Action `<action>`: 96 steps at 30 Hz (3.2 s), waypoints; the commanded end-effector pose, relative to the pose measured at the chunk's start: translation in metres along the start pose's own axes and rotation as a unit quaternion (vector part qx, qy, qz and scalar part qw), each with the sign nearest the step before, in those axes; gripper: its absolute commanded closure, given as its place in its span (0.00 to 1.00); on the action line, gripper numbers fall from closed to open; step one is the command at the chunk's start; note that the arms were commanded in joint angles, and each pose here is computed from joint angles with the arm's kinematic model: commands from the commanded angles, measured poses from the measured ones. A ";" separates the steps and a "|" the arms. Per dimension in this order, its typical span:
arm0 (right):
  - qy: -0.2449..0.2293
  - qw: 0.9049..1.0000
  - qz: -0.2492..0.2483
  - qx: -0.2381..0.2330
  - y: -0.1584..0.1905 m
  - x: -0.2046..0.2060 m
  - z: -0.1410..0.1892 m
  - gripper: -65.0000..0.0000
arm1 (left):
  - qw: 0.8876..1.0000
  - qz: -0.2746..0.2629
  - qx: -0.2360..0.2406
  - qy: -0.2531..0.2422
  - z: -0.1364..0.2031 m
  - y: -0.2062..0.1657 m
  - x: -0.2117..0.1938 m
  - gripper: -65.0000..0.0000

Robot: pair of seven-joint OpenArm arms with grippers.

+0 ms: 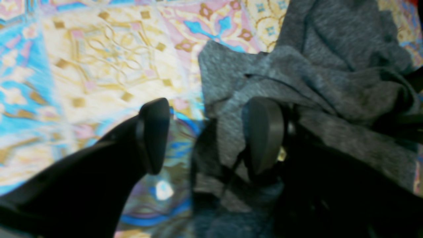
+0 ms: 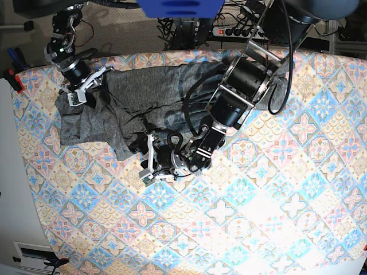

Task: Layout the t-shirt on the table in an organized manner, then fold the t-shirt properly
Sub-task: 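Release the fabric and move the left gripper to the strip's other end, then hold both strip ends with both grippers and pull them taut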

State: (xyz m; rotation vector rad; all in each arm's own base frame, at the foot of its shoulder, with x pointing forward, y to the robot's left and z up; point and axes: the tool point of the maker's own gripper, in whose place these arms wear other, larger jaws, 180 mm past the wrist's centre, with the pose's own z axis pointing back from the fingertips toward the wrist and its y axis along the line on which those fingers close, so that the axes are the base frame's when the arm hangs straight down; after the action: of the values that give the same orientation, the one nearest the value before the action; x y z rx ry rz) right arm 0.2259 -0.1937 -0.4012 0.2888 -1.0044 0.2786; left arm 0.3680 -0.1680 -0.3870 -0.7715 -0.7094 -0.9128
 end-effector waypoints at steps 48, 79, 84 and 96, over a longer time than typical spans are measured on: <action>-0.093 0.993 0.068 -0.007 -0.016 0.099 -0.020 0.54 | 0.939 0.081 0.316 -0.105 0.285 -0.009 -0.139 0.44; -0.048 0.997 0.020 0.051 -0.003 0.072 -0.081 0.54 | 0.928 0.158 0.336 -0.043 0.299 0.008 -0.214 0.44; -0.051 0.997 0.023 0.050 -0.004 0.074 -0.080 0.54 | 0.928 0.156 0.335 -0.044 0.298 0.008 -0.213 0.44; -0.054 0.998 0.026 0.030 -0.022 0.078 -0.072 0.54 | 0.929 0.157 0.334 -0.043 0.297 0.008 -0.213 0.44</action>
State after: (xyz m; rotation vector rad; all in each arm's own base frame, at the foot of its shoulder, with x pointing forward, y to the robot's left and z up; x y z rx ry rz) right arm 0.3177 -0.1708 -0.3936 0.3497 -1.0425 0.3472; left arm 0.2161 0.1678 -0.4111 -0.2903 -0.8348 -0.2994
